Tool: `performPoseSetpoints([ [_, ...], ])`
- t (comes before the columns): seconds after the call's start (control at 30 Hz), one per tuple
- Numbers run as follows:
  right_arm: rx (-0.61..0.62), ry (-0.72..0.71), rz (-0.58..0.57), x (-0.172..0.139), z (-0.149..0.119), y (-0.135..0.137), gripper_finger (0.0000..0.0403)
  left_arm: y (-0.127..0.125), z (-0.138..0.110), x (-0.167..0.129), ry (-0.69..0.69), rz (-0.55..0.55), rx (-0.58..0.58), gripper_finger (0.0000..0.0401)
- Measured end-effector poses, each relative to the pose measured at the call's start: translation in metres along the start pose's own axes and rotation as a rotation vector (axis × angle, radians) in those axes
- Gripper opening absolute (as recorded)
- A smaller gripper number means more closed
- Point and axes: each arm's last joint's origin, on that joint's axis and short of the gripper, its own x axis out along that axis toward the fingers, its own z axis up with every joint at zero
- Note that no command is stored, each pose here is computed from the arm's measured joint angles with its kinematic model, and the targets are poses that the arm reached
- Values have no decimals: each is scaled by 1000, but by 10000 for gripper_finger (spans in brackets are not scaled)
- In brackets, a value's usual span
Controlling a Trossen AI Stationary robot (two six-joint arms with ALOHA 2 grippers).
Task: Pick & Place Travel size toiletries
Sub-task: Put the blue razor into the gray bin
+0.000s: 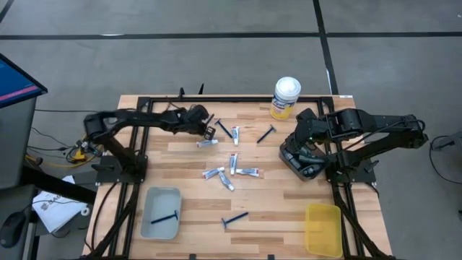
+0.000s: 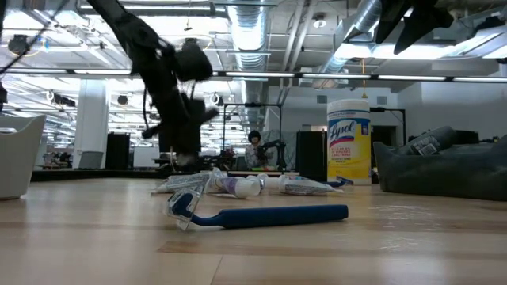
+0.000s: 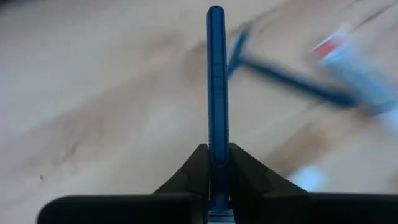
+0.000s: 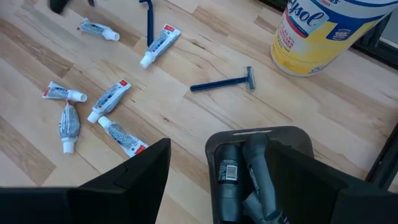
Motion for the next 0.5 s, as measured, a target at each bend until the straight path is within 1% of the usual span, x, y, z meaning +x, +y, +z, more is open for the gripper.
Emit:
performPoseSetpoints([
  [0.1,0,0,0,0,0,0,253,-4,9,-37,-87,-112,34,24],
  [0.17,0,0,0,0,0,0,253,-8,11,-70,-140,-239,80,24],
  [0.23,0,0,0,0,0,0,253,-12,5,-105,-159,-374,156,24],
  [0.33,-3,0,0,0,0,0,253,-12,-19,-152,-131,-526,286,24],
  [0.43,-4,0,0,0,0,0,253,-6,-50,-189,-53,-613,380,24],
  [0.5,-4,0,0,0,0,0,253,0,-71,-206,16,-649,430,24],
])
